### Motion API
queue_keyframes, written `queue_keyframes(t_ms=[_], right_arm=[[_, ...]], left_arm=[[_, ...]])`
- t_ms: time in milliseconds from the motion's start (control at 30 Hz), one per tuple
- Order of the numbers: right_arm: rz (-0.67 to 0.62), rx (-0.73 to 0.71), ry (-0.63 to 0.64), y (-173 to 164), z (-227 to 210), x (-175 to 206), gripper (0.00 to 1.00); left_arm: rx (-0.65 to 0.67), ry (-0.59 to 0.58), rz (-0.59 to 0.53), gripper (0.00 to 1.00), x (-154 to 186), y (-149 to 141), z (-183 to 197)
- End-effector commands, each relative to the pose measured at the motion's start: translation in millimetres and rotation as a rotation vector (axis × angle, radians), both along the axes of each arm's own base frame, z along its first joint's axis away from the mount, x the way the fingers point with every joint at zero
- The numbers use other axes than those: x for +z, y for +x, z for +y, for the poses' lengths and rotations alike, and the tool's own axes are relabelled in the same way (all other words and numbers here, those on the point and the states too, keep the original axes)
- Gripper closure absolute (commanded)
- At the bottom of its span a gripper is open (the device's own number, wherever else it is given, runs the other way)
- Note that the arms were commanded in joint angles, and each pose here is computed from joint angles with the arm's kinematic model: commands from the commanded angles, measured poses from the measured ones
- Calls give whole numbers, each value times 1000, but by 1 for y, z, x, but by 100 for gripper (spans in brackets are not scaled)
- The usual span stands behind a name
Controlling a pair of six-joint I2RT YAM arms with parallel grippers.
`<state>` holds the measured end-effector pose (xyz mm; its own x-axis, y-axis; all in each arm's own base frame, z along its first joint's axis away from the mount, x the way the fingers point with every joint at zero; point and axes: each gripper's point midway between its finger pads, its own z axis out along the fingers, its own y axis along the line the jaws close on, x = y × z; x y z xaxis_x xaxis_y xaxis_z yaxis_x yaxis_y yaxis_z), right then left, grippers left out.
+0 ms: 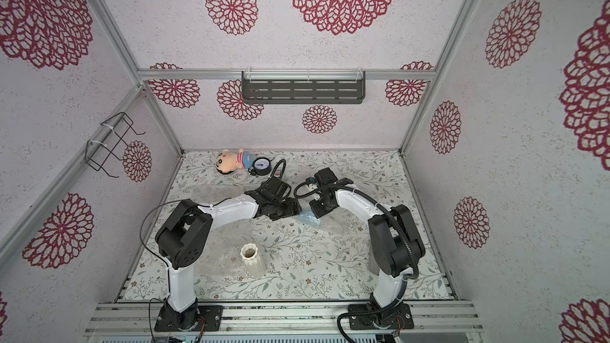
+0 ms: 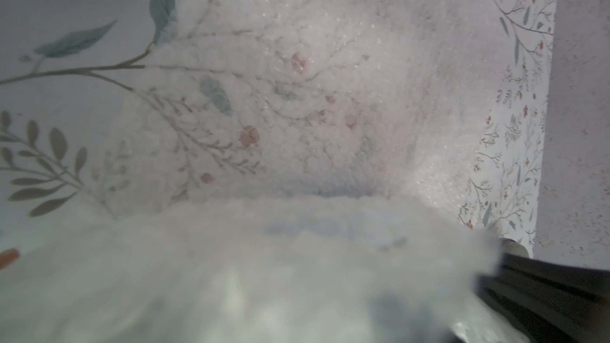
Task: Wrap vases in bubble wrap
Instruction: Wrap the vase in bubble wrap.
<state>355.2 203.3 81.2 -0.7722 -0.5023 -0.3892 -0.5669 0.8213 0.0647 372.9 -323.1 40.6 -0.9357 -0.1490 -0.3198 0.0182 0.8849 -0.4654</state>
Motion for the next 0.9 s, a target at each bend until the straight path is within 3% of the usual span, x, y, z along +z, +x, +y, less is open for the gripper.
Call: queue_keyframes(t_ms=[0,200,267,433,633,767,867], right_arm=[[-4,-4,7,5,-1,3,100],[-25,-28,-4,9,-6,9,87],[-71,-48,3,13,-8,25,71],[-232,-158,49,14,-23,95,56],[-209,-164,153,-24,-2,107,52],[-158,-106,214,-34,23,92,54],[-129,-77,187,-32,28,72,56]], left_arm=[[34,31,8,20,-9,5,2],[42,50,16,20,-14,5,8],[40,49,19,19,-15,5,8],[32,36,20,19,-15,5,5],[31,21,12,19,-11,7,2],[33,22,13,19,-12,7,2],[34,15,9,19,-10,8,1]])
